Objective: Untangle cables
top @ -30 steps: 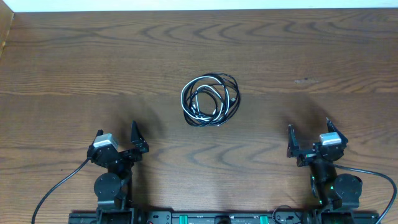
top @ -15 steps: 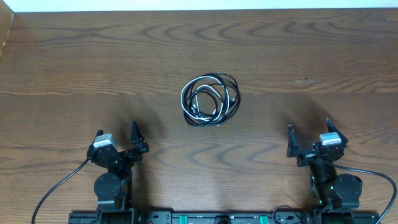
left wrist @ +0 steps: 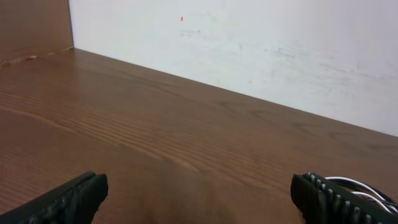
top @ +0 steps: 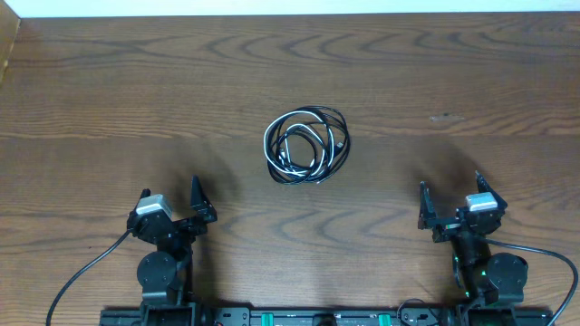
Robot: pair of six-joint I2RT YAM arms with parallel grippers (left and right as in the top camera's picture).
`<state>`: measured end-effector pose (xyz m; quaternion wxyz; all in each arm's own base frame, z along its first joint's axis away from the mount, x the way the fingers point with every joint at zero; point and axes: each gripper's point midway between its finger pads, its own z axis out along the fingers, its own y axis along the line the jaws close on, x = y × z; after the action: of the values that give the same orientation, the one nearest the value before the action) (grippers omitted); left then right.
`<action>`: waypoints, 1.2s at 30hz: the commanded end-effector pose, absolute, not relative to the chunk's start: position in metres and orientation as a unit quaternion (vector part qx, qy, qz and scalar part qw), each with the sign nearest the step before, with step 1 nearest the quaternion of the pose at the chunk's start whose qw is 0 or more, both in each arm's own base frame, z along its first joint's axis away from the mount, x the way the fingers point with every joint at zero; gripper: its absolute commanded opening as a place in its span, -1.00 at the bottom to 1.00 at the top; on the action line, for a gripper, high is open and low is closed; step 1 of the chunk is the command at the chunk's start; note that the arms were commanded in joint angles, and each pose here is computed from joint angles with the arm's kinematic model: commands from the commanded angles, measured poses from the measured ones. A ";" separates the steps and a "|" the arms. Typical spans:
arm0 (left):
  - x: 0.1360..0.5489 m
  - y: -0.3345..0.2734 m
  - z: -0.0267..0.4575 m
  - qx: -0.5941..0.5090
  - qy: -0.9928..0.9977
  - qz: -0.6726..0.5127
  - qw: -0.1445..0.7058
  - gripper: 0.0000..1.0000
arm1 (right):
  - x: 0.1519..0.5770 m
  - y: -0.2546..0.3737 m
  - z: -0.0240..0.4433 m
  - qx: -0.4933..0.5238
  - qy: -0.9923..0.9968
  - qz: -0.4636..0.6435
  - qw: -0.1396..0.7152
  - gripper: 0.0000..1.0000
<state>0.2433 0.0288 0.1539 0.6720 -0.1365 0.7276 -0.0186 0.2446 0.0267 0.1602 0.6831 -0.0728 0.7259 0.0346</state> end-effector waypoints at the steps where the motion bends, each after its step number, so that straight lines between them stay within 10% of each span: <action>1: 0.242 0.032 0.136 -0.140 0.747 -0.005 0.649 1.00 | 0.244 0.028 0.159 -0.071 0.727 0.038 0.682 0.98; 36: 0.240 0.032 0.166 -0.120 0.735 0.009 0.667 1.00 | 0.243 0.028 0.174 -0.085 0.716 0.025 0.692 0.99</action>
<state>0.2419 0.0290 0.1554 0.6661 -0.1288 0.7346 -0.0093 0.2445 0.0267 0.1602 0.6831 -0.0786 0.7255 0.0292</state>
